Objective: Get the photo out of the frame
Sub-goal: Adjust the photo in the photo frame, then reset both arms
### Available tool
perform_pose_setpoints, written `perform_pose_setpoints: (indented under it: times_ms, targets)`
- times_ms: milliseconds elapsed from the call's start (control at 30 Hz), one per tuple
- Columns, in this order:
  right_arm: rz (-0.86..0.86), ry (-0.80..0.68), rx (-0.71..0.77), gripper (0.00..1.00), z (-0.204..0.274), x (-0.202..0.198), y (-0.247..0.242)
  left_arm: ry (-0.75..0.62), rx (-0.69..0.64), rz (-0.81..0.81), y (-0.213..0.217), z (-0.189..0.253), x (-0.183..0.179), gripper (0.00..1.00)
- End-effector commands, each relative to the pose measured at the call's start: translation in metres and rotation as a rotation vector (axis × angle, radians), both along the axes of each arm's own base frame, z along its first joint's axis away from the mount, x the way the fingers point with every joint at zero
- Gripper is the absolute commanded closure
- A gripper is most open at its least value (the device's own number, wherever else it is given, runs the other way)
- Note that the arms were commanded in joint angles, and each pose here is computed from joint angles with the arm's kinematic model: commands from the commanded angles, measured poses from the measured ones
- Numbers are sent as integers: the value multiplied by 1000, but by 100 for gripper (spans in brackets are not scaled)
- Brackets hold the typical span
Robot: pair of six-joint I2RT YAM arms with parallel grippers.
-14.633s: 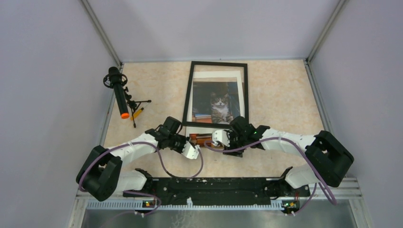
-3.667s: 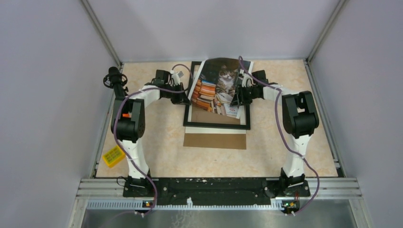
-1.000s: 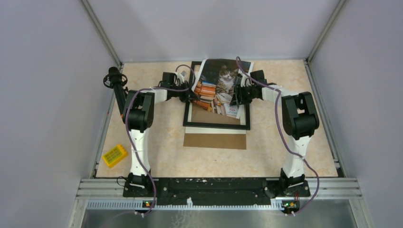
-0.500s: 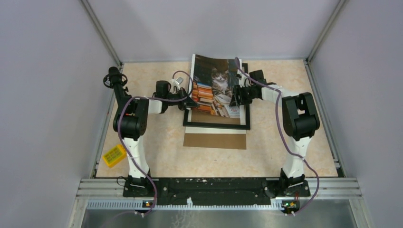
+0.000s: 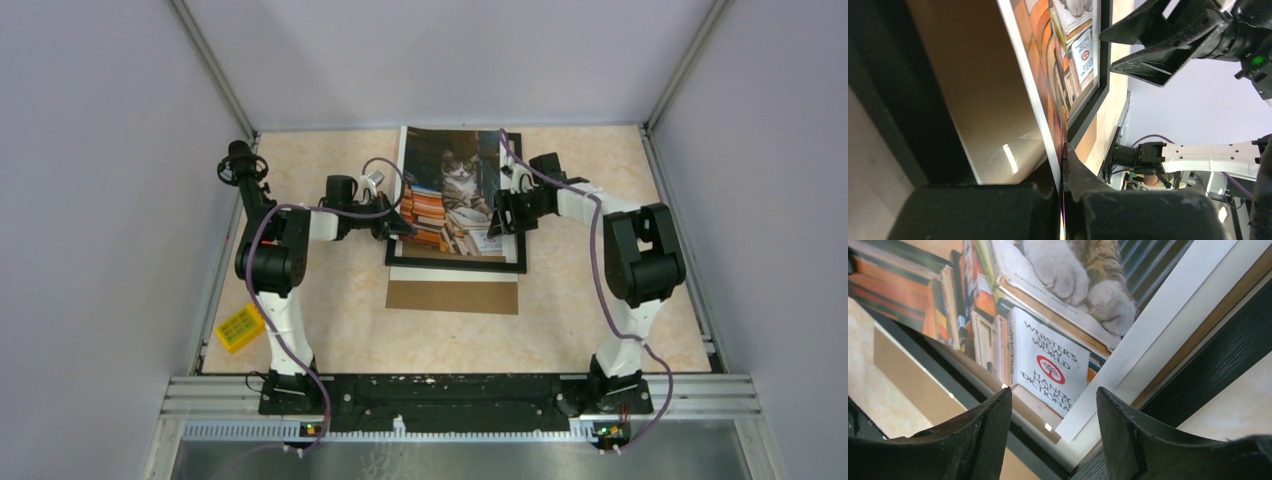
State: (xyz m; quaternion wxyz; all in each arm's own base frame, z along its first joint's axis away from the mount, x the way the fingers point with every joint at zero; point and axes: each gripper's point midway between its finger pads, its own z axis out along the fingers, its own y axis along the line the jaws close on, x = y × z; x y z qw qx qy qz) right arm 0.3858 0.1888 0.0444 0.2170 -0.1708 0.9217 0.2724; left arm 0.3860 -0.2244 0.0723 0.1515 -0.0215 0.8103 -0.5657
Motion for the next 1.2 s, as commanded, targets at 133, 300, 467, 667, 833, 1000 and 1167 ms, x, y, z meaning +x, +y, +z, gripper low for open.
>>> perform_pose_setpoints:
  times_ms: [133, 300, 467, 667, 833, 1000, 1167]
  targets:
    - [50, -82, 75, 36, 51, -23, 7, 17, 8, -92, 3, 2, -16, 100]
    - [53, -107, 64, 33, 63, -29, 3, 48, 21, -108, 5, -1, -25, 100]
    - [74, -147, 54, 29, 78, -29, 1, 13, 104, -93, 12, 7, -28, 47]
    - [74, -201, 43, 23, 101, -29, -2, -155, 251, -69, 26, 40, -22, 15]
    - [77, -288, 36, 1, 133, -31, -8, -370, 454, -25, 51, 79, -7, 1]
    - [43, -411, 29, 1, 179, -31, -21, -531, 565, 1, 67, 126, -2, 1]
    - [-53, -502, 25, 1, 208, -33, -54, -706, 699, -28, 85, 164, -8, 1]
